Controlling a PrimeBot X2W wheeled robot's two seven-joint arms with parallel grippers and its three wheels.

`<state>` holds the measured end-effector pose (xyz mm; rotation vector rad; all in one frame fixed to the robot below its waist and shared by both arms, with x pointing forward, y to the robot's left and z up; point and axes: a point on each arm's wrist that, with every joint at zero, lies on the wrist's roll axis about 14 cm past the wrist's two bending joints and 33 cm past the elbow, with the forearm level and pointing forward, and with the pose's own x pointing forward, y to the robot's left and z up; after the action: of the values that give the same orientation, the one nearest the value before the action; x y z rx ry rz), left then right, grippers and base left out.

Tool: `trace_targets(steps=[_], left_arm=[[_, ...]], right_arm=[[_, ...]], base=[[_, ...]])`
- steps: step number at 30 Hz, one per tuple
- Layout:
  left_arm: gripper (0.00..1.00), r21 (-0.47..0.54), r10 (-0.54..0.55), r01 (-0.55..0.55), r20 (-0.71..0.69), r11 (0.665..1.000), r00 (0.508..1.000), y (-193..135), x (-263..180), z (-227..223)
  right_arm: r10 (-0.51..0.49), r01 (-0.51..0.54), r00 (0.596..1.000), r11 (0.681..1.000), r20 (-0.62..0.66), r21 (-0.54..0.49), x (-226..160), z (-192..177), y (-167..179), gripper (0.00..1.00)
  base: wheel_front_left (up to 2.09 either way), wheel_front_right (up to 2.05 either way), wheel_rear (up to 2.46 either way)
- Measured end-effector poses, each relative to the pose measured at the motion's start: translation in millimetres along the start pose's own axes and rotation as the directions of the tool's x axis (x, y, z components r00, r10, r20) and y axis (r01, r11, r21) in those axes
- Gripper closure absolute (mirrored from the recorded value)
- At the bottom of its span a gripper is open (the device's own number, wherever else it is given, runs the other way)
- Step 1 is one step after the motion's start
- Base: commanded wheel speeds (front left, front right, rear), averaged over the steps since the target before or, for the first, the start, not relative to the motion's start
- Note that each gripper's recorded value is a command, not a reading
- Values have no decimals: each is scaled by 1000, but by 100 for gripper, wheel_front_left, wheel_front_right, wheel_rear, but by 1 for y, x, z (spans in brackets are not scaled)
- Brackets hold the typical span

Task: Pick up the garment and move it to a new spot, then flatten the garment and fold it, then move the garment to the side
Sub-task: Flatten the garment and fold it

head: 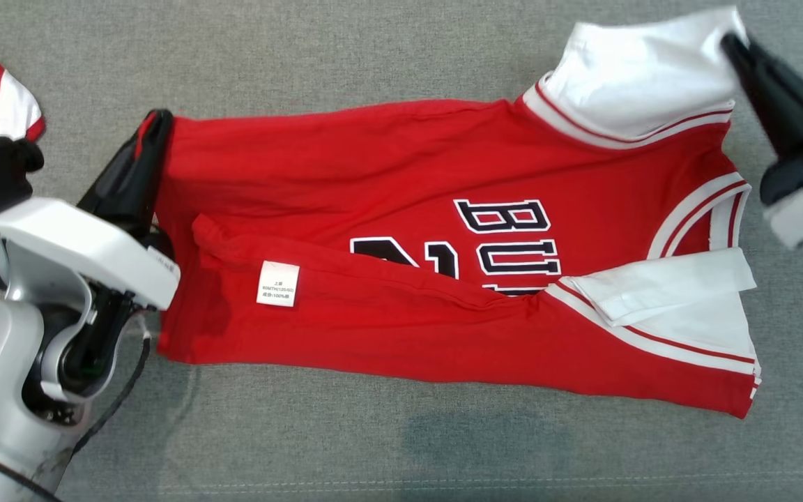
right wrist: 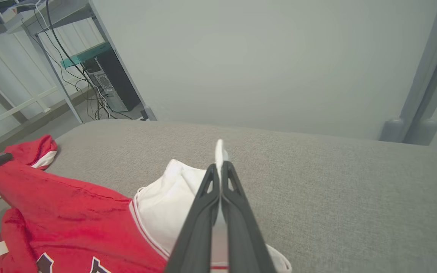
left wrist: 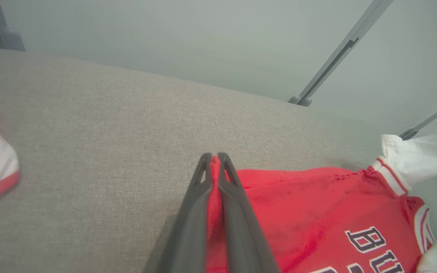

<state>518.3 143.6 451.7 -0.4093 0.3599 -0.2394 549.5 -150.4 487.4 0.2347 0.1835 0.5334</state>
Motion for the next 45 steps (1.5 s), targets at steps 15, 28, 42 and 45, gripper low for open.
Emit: trace_targets(steps=[15,28,42,45], left_arm=[[100,-113,60,-67,-62,991,996,12,-28,-34],[0,-146,119,-131,-88,980,989,24,-40,-53],[0,221,129,-199,296,955,946,-6,-82,14],[0,269,75,-180,357,946,931,-28,-95,24]], right_arm=[[-96,101,995,954,-30,284,-92,-63,31,100],[-175,180,983,920,-46,347,-123,-84,41,0],[-443,404,877,890,187,213,-171,-31,-5,0],[-469,445,849,883,242,148,-177,-18,-6,0]], base=[[0,0,0],[0,0,0],[0,0,0],[0,0,0]])
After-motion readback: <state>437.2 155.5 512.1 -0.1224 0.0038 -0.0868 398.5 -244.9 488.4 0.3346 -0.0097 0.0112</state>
